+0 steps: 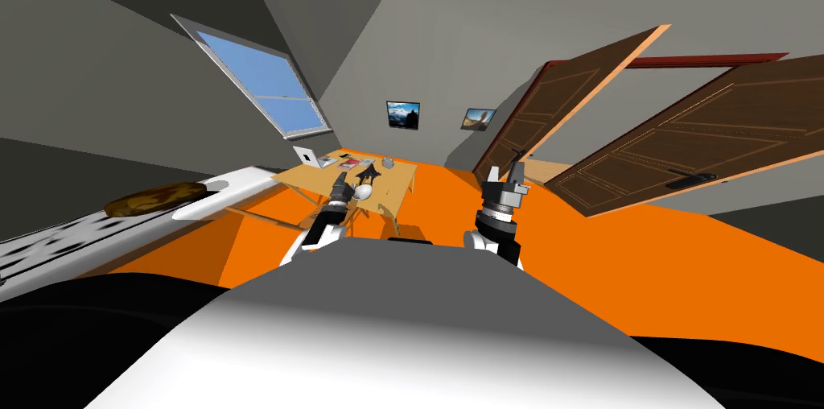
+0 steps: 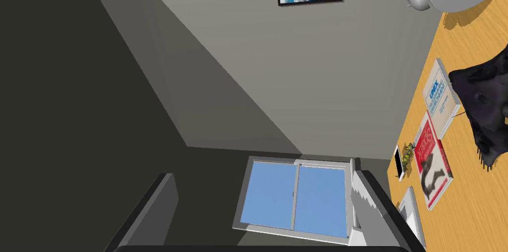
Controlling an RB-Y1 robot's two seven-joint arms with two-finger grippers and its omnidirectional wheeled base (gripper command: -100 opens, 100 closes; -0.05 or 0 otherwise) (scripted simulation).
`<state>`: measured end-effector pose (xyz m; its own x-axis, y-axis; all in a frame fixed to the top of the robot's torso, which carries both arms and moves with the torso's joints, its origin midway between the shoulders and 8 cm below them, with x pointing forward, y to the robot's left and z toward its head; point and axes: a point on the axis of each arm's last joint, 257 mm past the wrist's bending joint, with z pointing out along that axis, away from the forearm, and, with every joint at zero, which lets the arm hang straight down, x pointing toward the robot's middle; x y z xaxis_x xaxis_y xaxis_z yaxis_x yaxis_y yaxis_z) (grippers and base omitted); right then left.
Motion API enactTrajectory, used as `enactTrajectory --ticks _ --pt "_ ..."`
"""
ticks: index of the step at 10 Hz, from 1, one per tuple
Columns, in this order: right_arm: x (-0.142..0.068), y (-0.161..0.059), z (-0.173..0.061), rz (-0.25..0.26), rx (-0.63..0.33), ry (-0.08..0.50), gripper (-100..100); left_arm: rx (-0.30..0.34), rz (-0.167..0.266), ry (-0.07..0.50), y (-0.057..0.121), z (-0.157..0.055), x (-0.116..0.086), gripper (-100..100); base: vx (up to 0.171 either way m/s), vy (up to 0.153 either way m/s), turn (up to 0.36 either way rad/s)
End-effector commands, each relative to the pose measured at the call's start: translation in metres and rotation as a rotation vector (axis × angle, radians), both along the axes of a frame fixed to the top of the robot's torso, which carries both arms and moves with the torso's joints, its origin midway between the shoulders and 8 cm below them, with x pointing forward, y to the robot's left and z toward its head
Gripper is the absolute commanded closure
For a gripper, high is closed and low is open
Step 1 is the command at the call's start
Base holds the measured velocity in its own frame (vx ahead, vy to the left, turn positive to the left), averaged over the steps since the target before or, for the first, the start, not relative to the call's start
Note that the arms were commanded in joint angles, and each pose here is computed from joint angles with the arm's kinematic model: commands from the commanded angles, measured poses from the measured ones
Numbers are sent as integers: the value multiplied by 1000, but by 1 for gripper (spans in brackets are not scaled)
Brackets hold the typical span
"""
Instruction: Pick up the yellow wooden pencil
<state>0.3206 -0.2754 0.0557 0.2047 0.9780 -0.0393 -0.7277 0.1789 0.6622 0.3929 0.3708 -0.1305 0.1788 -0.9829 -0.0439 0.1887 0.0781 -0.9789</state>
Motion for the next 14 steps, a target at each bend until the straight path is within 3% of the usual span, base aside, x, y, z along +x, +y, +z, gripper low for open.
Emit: enactTrajectory --ticks 1,4,5,6,9,10,11,12,13,14 --pt "0 0 0 0 0 0 0 -19 14 47 10 -14 3 -100 13 -73 10" --pt "0 0 0 0 0 0 0 -91 57 162 41 -57 3 -100 15 -81 19" --pt "0 0 0 0 0 0 0 -94 60 175 41 -61 3 -100 18 -72 15" --pt "0 0 0 0 0 0 0 -133 83 225 56 -81 1 -100 36 -79 22" --pt "0 0 0 0 0 0 0 -183 112 304 72 -109 -3 -100 23 -82 14" --pt "0 0 0 0 0 0 0 -227 136 347 86 -129 -6 -100 25 -98 17" --pt "0 0 0 0 0 0 0 -232 140 367 86 -134 -7 -100 29 -88 12" --pt "0 0 0 0 0 0 0 -281 166 414 100 -154 -12 -100 52 -85 21" --pt "0 0 0 0 0 0 0 -284 169 429 100 -158 -14 -100 43 -72 11" --pt "0 0 0 0 0 0 0 -332 193 462 112 -174 -18 -100 45 -83 14"
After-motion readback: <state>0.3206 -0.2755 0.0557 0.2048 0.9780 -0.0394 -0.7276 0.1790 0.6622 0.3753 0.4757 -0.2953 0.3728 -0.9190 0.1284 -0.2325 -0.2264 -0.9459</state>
